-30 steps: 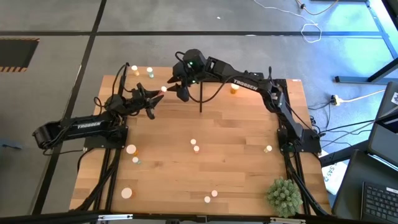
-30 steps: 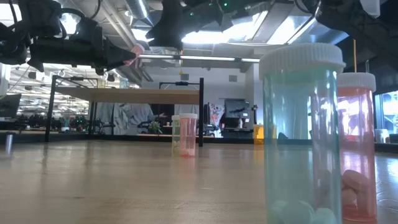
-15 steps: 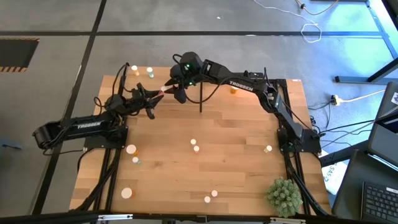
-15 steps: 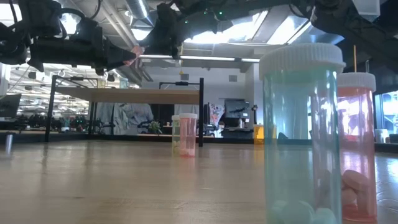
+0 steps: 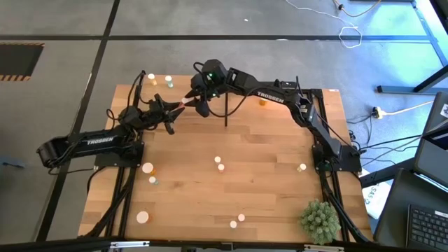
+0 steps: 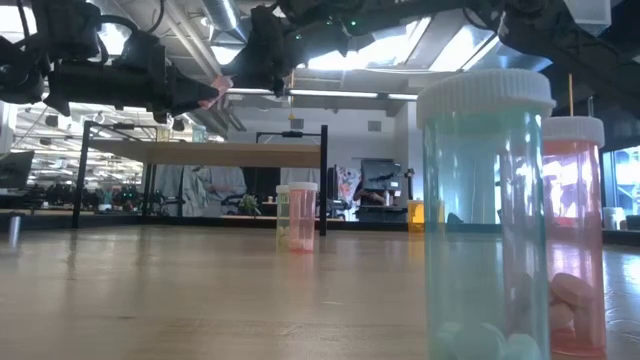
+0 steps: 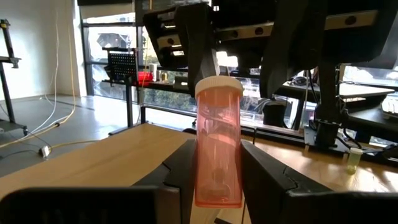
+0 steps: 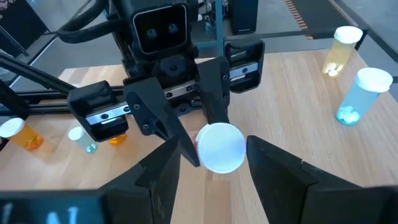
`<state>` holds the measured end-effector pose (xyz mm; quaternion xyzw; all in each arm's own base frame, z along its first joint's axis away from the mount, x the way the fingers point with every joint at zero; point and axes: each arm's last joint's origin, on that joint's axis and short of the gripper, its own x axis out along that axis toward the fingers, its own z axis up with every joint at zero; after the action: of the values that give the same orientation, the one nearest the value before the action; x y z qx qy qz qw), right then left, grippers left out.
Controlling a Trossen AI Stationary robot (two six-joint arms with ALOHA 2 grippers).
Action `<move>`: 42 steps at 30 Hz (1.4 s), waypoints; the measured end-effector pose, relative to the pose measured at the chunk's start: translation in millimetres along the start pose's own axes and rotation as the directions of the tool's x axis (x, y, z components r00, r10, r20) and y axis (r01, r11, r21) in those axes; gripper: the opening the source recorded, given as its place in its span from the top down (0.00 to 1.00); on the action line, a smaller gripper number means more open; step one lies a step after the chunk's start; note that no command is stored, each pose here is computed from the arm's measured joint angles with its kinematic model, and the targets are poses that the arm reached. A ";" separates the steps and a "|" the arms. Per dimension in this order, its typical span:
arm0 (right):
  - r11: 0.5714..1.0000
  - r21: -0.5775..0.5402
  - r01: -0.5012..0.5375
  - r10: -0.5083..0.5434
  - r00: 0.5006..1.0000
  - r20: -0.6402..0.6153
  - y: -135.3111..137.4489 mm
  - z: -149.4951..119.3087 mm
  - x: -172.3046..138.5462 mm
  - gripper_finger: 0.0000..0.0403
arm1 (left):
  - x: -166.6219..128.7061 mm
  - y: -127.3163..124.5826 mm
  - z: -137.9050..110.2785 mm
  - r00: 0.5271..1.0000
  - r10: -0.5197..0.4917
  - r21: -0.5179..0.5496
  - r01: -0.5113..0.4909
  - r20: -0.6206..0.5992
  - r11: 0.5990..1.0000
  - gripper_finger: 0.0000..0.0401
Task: Pick and place medicine bottles onto shelf by color
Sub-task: Put the top right small red pill bottle on the shelf
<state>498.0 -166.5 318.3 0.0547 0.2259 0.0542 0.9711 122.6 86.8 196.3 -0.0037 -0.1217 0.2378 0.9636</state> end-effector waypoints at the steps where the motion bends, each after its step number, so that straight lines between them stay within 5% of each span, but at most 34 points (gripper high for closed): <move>1: 1.000 0.001 0.000 0.000 1.000 -0.003 -0.3 -0.9 0.9 0.54 | 0.0 0.0 0.0 1.000 0.000 0.000 0.000 0.000 1.000 0.75; 27: 0.999 0.015 -0.052 0.051 0.998 0.023 -6.1 -10.9 18.4 0.54 | 0.0 -0.1 -0.3 1.000 -0.004 0.000 0.004 -0.003 1.000 0.75; 42: 0.999 0.006 -0.050 0.049 0.998 0.037 -6.3 -9.5 18.3 0.71 | 0.0 -0.1 0.0 1.000 -0.004 0.000 0.004 -0.001 1.000 0.75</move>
<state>510.6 -169.6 301.1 0.0644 0.2068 0.0765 0.9733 122.6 86.7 196.3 -0.0036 -0.1215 0.2361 0.9641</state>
